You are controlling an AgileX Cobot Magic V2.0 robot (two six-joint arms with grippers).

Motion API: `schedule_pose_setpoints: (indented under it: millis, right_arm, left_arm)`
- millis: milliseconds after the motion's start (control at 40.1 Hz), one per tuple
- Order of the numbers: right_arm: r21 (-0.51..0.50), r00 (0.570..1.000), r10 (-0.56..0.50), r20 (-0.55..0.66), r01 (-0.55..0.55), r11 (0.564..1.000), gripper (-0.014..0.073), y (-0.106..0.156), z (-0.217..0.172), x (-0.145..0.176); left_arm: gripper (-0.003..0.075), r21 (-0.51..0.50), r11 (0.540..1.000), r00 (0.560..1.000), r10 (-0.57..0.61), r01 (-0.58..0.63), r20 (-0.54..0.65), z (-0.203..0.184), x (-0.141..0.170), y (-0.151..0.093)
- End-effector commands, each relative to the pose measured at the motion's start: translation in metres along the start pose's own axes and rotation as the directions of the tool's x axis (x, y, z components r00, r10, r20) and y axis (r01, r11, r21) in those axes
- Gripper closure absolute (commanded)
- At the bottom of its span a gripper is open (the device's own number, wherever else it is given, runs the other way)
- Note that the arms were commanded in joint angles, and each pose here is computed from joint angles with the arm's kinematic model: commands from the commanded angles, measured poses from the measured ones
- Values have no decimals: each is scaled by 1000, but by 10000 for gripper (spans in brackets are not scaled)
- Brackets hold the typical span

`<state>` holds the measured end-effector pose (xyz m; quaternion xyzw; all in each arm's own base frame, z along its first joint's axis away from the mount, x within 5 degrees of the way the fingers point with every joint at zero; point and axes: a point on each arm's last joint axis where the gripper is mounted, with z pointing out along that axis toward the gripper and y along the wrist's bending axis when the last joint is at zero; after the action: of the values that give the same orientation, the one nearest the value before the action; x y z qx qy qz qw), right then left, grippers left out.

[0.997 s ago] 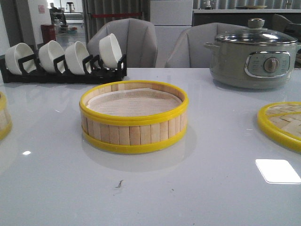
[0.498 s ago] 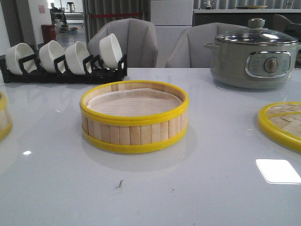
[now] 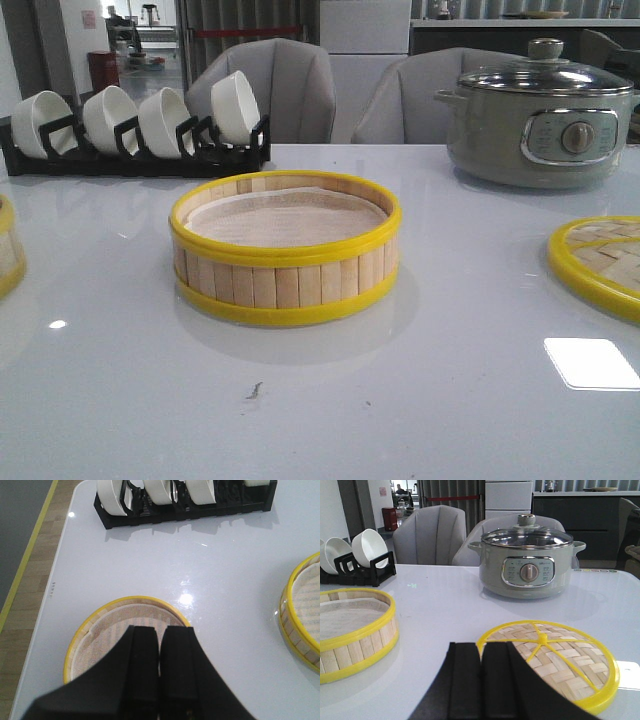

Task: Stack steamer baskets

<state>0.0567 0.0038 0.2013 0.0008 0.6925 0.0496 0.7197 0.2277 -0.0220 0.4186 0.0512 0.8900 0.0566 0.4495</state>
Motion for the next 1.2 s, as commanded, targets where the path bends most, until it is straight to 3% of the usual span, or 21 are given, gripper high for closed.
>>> schedule_pose_setpoints:
  millis: [0, 747, 1171]
  right_arm:
    - [-7, 992, -9, 122, 10, 1000, 540, 1, -3, -14]
    - [-7, 990, -9, 138, 10, 1000, 540, 1, -3, -15]
    - [-24, 959, 18, 283, -12, 1000, 540, 2, -6, -33]
  left_arm:
    - [634, -1, 1000, 989, 7, -7, 147, -15, -17, 2]
    - [634, 1, 1000, 987, 7, -7, 159, -15, -18, 2]
    - [634, 0, 1000, 989, 7, -7, 151, -15, -17, 2]
